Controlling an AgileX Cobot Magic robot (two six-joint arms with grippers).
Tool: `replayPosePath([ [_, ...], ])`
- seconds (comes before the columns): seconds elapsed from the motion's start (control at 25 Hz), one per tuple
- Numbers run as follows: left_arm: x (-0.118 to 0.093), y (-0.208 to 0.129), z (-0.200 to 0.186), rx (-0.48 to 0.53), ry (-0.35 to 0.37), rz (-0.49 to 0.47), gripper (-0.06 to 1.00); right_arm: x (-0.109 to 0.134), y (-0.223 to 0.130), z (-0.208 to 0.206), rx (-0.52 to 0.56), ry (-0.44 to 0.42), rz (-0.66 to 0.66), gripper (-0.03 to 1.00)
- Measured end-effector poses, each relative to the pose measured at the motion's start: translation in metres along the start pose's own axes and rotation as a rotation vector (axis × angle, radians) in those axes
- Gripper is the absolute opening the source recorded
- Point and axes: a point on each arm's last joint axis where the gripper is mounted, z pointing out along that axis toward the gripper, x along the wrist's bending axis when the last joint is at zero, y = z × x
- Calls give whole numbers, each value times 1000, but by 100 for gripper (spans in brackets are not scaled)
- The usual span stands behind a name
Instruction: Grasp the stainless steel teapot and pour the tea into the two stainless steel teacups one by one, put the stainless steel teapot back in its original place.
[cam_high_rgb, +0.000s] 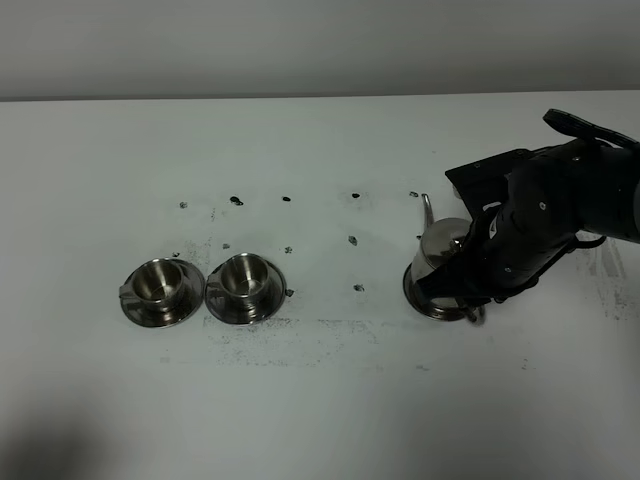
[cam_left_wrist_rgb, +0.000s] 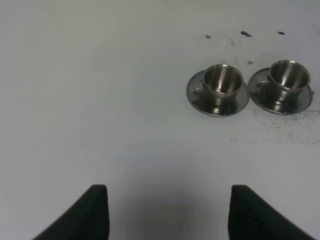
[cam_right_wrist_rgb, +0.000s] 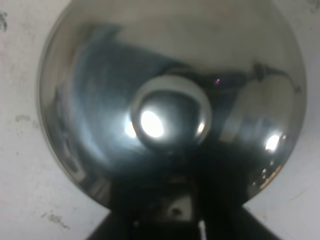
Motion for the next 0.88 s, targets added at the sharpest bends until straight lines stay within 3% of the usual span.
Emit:
replayPosePath([
  [0.08, 0, 0, 0, 0, 0, 0, 51, 0, 0, 0, -3, 0, -8, 21],
  [0.64, 0, 0, 0, 0, 0, 0, 51, 1, 1, 0, -7, 15, -72, 21],
  [0.88, 0, 0, 0, 0, 0, 0, 51, 1, 5, -18, -33, 17, -81, 21],
])
